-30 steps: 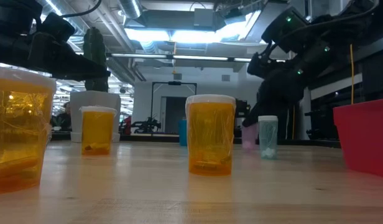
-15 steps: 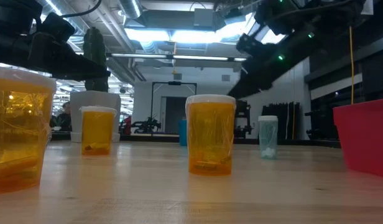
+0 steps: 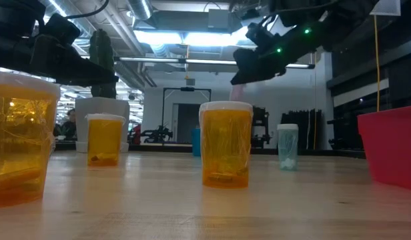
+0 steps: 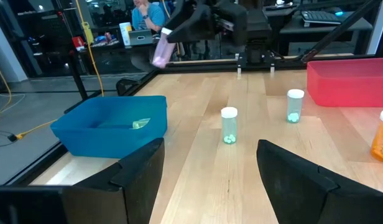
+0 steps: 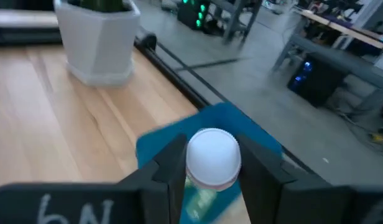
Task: Pick and place medicine bottles into bin by pill shape (circle, oval)
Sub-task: Put the small pink pill bottle into the blue bin, then put the small green pill bottle into the blue bin
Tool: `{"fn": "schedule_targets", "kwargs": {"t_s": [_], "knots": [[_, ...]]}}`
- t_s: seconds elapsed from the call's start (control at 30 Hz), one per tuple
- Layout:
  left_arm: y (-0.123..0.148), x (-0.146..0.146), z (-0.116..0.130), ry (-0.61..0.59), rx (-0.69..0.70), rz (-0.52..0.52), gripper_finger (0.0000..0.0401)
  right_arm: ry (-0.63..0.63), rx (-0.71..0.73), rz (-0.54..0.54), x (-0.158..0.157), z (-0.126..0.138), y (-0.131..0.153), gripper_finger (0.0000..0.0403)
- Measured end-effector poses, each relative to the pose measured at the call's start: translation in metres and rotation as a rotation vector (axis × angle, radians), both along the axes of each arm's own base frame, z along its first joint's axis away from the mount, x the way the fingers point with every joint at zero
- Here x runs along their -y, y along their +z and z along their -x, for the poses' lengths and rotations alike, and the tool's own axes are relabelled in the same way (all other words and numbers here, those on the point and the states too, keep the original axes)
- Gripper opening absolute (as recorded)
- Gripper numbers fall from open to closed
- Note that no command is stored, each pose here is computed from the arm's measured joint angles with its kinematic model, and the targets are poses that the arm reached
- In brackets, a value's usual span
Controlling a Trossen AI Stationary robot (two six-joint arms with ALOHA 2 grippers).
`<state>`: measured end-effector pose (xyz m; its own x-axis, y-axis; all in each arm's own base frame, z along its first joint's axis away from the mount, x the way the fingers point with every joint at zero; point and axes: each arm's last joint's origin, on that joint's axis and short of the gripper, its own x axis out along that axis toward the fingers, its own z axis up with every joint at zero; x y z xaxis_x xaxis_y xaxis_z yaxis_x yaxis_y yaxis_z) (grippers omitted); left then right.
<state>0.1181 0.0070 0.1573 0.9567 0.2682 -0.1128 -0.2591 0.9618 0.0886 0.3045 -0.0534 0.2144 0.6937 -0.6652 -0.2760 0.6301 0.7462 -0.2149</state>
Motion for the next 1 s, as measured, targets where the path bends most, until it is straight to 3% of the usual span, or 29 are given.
{"fn": "schedule_targets", "kwargs": {"t_s": [0.53, 0.83, 1.0], "knots": [[0.000, 0.000, 0.000, 0.000, 0.000, 0.000, 0.0247, 0.032, 0.210, -0.160, 0.055, -0.014, -0.030, 0.0124], [0.000, 0.000, 0.000, 0.001, 0.000, 0.000, 0.0247, 0.029, 0.233, -0.149, 0.059, -0.015, -0.027, 0.0164], [0.000, 0.000, 0.000, 0.001, 0.000, 0.000, 0.0247, 0.092, 0.264, -0.156, 0.060, -0.022, -0.016, 0.0189]]}}
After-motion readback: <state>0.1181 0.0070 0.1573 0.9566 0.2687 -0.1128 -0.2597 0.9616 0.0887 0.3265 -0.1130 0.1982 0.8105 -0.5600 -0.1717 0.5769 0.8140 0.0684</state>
